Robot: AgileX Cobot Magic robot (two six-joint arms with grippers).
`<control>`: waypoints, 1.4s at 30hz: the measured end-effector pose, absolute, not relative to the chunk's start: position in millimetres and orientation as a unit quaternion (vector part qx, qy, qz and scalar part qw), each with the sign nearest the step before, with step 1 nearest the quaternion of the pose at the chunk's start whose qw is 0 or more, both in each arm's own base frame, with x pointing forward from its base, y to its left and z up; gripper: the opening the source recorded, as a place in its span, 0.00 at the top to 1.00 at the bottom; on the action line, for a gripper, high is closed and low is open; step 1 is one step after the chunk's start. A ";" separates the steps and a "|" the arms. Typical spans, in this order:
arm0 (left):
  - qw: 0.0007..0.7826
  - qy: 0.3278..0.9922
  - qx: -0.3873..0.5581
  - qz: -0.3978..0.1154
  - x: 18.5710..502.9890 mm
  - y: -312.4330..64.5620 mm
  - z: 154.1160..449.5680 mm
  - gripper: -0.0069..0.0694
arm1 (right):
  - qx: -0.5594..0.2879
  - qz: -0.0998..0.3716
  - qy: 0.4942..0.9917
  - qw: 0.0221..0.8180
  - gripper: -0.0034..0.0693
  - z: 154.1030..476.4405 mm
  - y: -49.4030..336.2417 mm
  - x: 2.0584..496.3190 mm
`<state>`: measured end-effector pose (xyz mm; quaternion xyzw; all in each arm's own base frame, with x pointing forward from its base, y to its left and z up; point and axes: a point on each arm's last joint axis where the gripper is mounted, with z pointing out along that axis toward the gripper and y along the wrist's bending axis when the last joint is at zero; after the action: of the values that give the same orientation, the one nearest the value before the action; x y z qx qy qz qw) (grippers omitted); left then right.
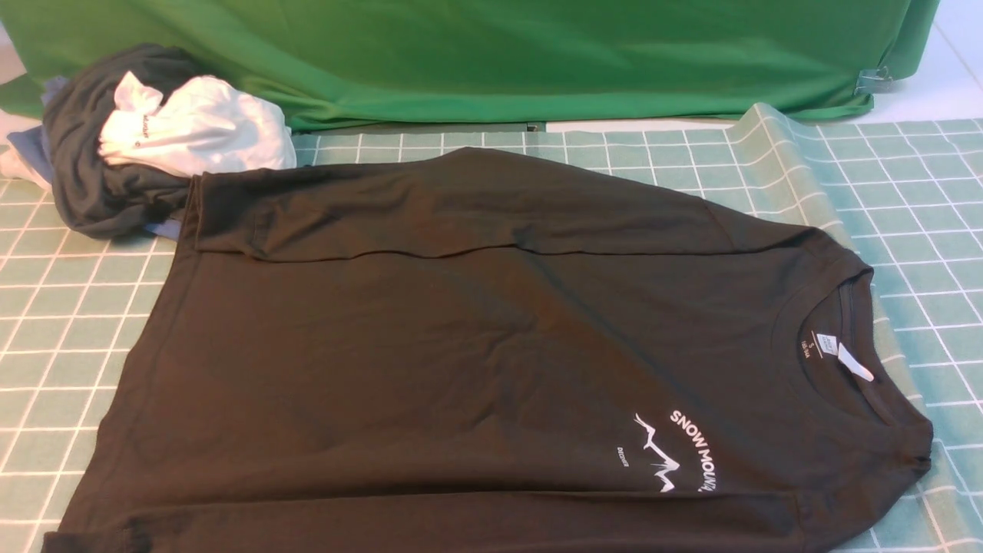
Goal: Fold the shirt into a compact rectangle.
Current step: 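Grasp the left edge of the dark T-shirt lying flat on the table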
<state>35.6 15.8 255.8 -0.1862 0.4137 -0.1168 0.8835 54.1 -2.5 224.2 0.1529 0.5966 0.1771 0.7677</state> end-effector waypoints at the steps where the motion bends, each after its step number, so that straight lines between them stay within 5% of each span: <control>1: 0.894 0.387 -0.186 -0.125 33.3 16.1 260.2 0.89 | 0.165 0.193 0.580 0.774 0.62 227.1 -3.2 53.3; 6: 0.882 0.408 -0.183 -0.146 35.9 13.1 320.5 0.89 | 0.171 0.202 0.552 0.791 0.62 232.5 -4.7 51.5; 11: 0.777 0.585 -0.189 -0.133 67.6 9.5 386.9 0.89 | 0.178 0.222 0.517 0.807 0.65 242.8 -5.8 48.2; 14: 0.665 0.718 -0.176 -0.102 101.7 9.8 395.7 0.89 | 0.137 0.206 0.537 0.806 0.73 271.5 -1.2 43.6; 19: 0.369 0.918 -0.112 -0.094 161.7 7.2 346.5 0.89 | 0.036 0.126 0.628 0.767 0.91 352.8 5.0 44.1; 24: 0.231 0.966 -0.064 -0.097 169.2 -3.0 297.2 0.90 | -0.042 0.058 0.782 0.619 0.92 393.7 14.5 77.6; 26: 0.197 0.977 -0.032 -0.080 163.4 -8.7 277.6 0.91 | -0.090 0.052 0.846 0.523 0.92 394.1 19.7 96.2; 32: 0.140 0.990 0.002 -0.008 152.1 -2.9 251.2 0.91 | -0.182 0.066 0.936 0.295 0.92 361.5 39.1 139.8; 42: 0.066 0.990 -0.120 -0.013 171.7 31.5 221.4 0.90 | -0.237 0.146 0.936 0.217 0.92 340.9 60.6 165.3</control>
<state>171.7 31.5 221.4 -0.1200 0.9905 -0.0127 0.0660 165.3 60.6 340.9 -0.2370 0.9355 0.1461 0.2173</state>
